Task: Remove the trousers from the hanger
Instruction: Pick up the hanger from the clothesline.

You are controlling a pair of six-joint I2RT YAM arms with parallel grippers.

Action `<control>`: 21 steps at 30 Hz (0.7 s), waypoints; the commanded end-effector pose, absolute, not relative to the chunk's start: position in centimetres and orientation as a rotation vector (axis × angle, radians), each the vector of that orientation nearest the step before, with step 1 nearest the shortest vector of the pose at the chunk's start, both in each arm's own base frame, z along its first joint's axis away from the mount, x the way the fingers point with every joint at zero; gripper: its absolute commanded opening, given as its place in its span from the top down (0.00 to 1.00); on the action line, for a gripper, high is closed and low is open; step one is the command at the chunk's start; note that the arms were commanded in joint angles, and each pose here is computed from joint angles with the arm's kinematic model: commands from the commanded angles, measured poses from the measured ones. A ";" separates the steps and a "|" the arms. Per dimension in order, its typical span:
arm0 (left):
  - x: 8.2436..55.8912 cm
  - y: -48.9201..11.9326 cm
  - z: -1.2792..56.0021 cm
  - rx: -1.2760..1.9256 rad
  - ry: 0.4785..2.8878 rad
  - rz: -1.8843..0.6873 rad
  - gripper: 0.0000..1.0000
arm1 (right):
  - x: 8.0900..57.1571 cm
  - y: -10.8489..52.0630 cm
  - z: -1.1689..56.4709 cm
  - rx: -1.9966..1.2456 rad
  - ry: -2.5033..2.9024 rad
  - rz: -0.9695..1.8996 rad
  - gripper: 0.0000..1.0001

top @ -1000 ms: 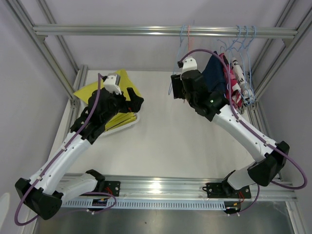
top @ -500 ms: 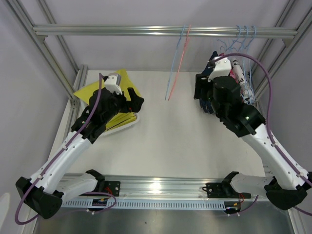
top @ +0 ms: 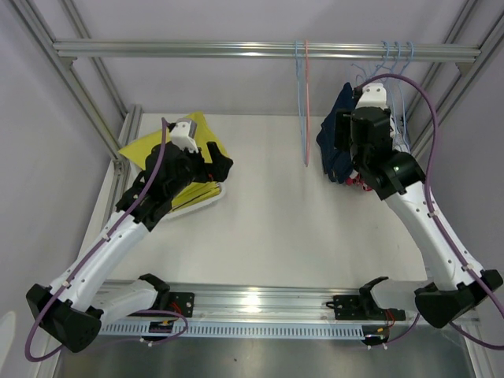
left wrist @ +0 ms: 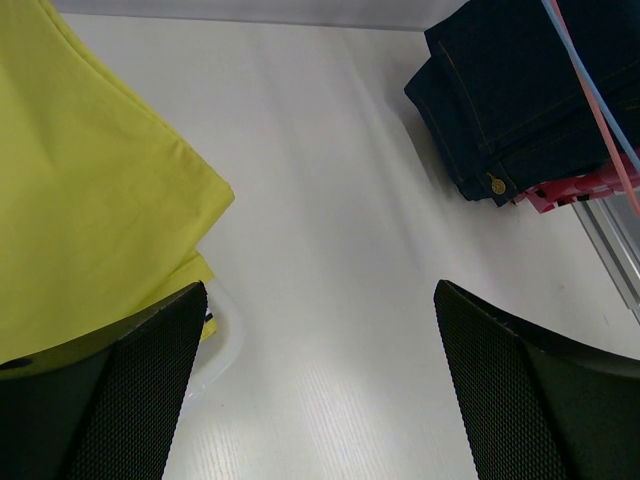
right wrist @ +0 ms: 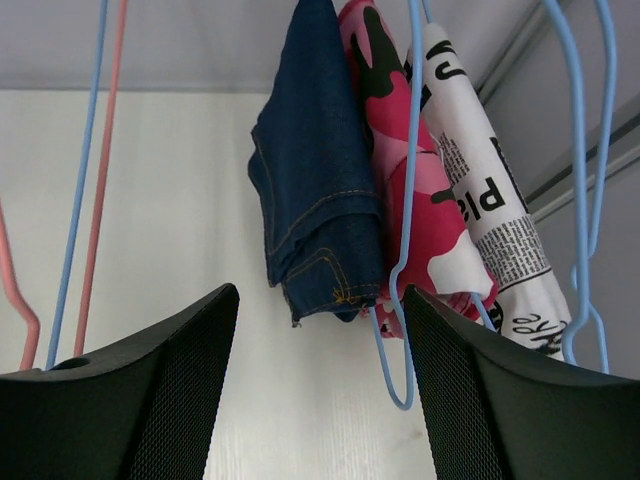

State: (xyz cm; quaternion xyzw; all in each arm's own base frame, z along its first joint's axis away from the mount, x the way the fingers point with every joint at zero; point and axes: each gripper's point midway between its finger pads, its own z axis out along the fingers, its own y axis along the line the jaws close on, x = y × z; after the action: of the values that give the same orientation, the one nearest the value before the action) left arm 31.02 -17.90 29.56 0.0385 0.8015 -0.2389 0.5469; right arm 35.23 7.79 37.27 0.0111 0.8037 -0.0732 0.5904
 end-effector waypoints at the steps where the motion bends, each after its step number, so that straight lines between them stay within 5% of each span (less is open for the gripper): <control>1: 31.2 -17.9 31.6 0.097 1.855 -0.586 0.01 | 35.8 6.3 38.4 0.041 1.858 -0.247 0.28; 16: 31.1 -18.0 31.8 0.100 1.850 -0.598 0.00 | 41.3 3.8 35.9 0.118 1.911 -0.316 0.29; 21: 31.0 -18.0 31.9 0.098 1.846 -0.601 0.01 | 42.5 5.1 36.6 0.086 1.873 -0.152 0.46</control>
State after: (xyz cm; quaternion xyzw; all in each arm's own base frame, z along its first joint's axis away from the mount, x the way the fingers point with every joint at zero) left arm 30.99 -17.97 29.49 0.0404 0.8027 -0.2409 0.5441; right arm 41.65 3.86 33.28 0.0437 0.8303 -0.1255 0.5413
